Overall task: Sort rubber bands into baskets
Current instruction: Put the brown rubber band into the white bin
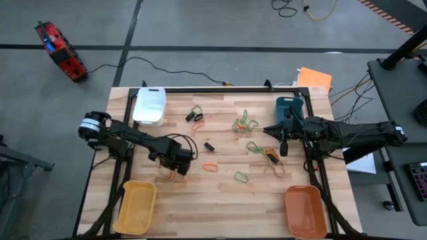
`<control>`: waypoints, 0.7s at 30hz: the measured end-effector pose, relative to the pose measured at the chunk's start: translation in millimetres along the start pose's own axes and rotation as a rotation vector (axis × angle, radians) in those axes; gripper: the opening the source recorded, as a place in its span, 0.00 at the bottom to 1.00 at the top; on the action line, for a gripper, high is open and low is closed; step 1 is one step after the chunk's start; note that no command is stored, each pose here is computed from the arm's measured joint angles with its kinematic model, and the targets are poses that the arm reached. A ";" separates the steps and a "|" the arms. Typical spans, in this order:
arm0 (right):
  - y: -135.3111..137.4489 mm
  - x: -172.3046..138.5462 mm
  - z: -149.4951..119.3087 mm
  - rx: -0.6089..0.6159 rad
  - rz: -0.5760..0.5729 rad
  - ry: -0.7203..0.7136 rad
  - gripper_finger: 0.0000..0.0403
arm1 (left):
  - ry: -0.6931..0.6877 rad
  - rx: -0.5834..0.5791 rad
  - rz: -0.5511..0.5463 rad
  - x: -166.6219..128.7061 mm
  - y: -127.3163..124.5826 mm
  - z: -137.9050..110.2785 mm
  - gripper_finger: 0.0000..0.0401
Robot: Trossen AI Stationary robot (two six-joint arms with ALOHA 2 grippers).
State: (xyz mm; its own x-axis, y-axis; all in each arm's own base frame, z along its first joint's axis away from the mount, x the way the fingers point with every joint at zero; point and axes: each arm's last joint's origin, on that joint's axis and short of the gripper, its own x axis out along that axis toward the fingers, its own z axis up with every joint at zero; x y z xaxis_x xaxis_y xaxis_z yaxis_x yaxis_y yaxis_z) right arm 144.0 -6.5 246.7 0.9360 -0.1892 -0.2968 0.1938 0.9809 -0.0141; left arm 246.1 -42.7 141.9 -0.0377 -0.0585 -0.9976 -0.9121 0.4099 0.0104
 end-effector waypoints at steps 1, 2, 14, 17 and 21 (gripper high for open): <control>0.1 0.0 -0.1 -0.001 0.000 0.001 0.09 | 0.001 0.002 0.004 0.0 0.4 -0.1 0.01; 0.0 0.0 -0.3 -0.001 0.000 0.003 0.09 | 0.000 0.007 0.003 -0.2 0.3 -0.3 0.01; 0.0 -0.1 -0.8 -0.002 0.000 0.008 0.09 | -0.121 0.096 -0.100 -36.1 -2.9 0.8 0.00; 0.0 -0.1 -0.8 -0.002 -0.001 0.008 0.09 | -0.183 0.099 -0.107 -54.1 -0.9 0.8 0.00; 0.0 -0.1 -0.8 -0.002 -0.001 0.008 0.09 | -0.265 0.104 -0.106 -75.4 3.5 0.6 0.00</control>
State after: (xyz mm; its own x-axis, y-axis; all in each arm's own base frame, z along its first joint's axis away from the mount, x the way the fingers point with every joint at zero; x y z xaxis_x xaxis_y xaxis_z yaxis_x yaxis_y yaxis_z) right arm 143.7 -6.5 246.0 0.9335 -0.1896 -0.3045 0.1940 0.9809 -0.0161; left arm 246.0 -36.3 217.1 0.1757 0.1283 -0.9760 -0.8581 0.5058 -0.0880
